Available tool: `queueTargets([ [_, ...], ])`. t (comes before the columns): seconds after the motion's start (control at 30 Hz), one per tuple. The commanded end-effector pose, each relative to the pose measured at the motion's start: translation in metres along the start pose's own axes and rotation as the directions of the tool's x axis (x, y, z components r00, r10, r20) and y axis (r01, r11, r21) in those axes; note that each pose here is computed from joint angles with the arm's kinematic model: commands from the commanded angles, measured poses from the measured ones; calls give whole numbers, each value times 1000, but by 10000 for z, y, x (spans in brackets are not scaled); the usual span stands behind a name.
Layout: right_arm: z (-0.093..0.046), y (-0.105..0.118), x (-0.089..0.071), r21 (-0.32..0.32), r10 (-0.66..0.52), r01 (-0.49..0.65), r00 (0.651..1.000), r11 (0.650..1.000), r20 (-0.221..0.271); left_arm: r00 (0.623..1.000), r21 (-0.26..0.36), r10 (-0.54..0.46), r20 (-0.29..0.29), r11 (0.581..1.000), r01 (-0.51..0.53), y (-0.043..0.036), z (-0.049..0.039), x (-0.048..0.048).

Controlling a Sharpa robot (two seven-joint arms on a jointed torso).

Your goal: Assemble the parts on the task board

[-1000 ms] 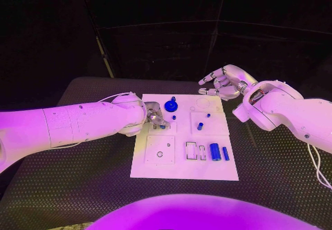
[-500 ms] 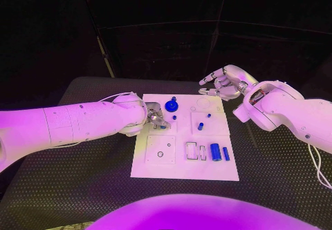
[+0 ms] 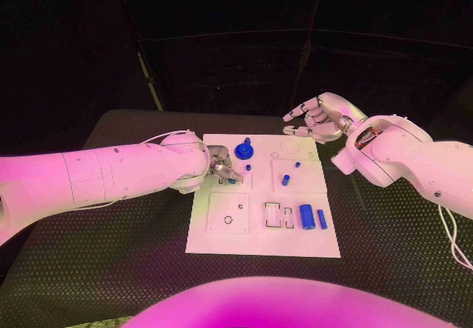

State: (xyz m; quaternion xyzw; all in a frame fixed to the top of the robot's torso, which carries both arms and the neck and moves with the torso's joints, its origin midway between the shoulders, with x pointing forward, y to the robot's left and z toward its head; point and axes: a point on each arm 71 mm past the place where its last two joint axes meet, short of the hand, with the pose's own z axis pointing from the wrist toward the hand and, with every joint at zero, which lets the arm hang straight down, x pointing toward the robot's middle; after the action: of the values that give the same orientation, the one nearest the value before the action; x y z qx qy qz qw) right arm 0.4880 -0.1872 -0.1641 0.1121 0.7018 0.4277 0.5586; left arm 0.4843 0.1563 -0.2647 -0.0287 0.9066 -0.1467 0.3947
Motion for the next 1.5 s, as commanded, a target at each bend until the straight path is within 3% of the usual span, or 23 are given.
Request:
queueTargets([
  [0.03,5,20,1,-11,1,-2,1000,1000,-5,999,-26,12,-33,1000,-13,36,17,38],
  [1.5,6,5,3,1,1,-1,1000,1000,-9,997,-41,32,-69,999,-35,24,66,-11],
])
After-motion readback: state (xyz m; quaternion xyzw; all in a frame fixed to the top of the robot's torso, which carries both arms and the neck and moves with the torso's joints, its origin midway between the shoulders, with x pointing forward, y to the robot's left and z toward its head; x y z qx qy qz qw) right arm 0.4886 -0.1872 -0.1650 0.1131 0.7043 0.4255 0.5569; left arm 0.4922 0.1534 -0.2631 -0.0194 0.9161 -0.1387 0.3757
